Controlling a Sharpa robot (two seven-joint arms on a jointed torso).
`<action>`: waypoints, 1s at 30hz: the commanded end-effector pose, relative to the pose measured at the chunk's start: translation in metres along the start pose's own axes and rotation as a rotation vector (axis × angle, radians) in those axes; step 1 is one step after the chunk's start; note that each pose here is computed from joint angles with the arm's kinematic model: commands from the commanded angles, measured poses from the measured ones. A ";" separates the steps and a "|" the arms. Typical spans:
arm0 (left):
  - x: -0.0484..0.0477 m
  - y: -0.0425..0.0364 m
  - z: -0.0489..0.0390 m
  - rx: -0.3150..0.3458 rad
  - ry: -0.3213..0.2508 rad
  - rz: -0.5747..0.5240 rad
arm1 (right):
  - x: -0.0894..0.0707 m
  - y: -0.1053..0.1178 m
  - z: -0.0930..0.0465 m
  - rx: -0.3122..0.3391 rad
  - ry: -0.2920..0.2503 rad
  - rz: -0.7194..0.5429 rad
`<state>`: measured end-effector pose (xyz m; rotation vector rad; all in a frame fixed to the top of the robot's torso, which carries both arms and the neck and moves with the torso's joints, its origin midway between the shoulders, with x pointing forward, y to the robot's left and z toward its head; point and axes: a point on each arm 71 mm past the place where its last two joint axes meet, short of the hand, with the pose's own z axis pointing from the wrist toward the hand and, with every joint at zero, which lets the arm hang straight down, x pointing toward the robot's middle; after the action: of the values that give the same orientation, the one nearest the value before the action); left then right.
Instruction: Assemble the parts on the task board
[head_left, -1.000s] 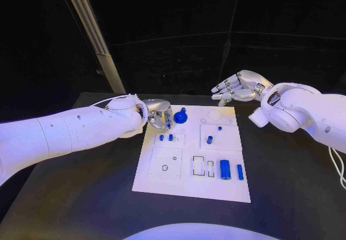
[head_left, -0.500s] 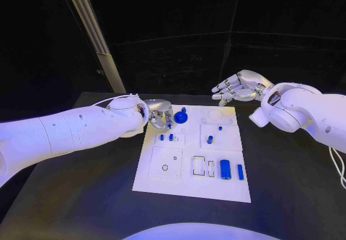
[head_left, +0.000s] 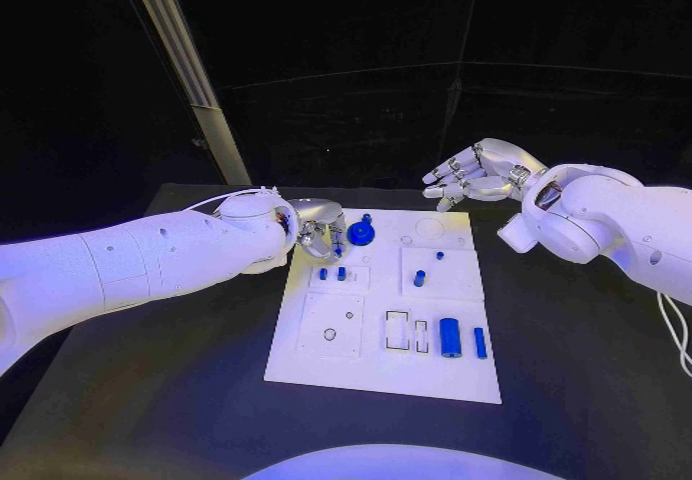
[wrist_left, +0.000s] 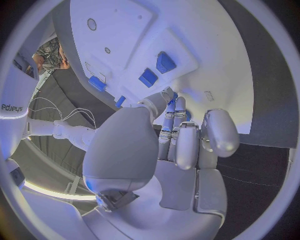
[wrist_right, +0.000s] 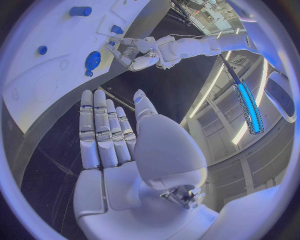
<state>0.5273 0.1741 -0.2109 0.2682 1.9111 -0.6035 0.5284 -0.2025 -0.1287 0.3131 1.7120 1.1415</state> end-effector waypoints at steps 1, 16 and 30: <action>0.0021 0.0023 0.0000 -0.016 0.025 0.000 | 0.000 0.002 0.000 -0.012 0.005 0.000; 0.0004 0.0052 -0.0011 -0.021 0.004 -0.007 | -0.001 0.001 0.000 -0.010 0.002 -0.001; -0.0033 0.0128 -0.0097 -0.022 -0.041 -0.046 | -0.007 -0.008 -0.001 0.015 0.028 -0.156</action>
<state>0.5265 0.1894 -0.2118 0.2266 1.9099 -0.5886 0.5334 -0.2125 -0.1306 0.2790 1.7171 1.0847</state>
